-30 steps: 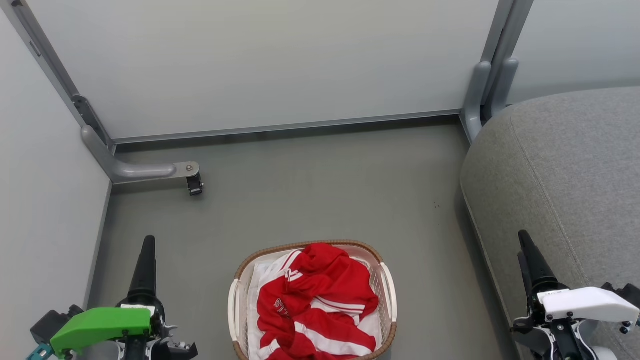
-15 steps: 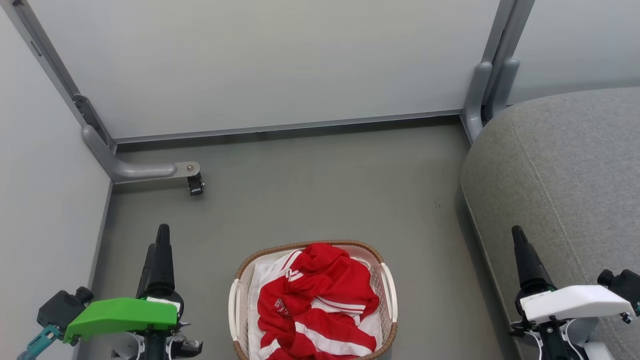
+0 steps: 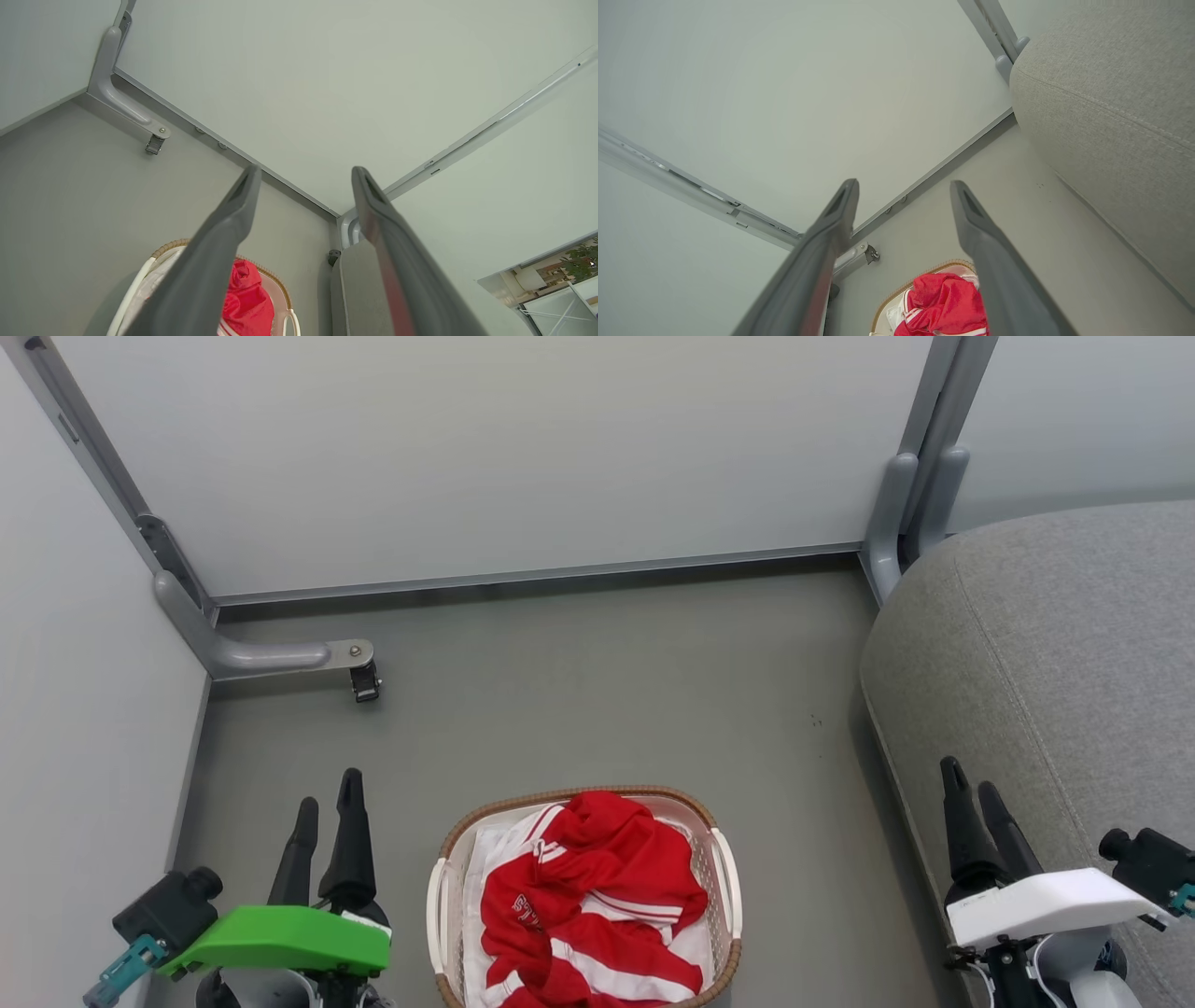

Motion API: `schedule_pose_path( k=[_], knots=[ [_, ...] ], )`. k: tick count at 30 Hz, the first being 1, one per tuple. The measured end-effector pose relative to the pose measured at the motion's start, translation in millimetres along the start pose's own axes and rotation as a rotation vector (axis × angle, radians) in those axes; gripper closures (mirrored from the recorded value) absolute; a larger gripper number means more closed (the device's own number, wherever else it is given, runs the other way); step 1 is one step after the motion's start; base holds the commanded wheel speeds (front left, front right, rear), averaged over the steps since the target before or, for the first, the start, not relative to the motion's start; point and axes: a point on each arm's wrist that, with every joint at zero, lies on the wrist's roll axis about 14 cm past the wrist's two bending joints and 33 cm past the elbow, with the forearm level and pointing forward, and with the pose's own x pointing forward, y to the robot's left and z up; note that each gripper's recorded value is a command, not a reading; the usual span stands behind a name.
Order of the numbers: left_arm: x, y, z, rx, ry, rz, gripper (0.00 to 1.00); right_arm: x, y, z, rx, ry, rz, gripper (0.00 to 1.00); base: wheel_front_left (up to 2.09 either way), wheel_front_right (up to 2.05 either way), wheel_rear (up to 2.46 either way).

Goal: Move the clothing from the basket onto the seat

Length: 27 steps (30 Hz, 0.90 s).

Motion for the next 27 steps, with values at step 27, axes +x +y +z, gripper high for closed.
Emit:
schedule_pose_path(
  k=[27],
  knots=[
    [-10.7,7.1,-20.0,0.324,0.035,-0.006,0.00,-6.4,3.5,-18.8,-0.356,0.041,0.049,0.00,0.00,0.00,0.00]
  ],
)
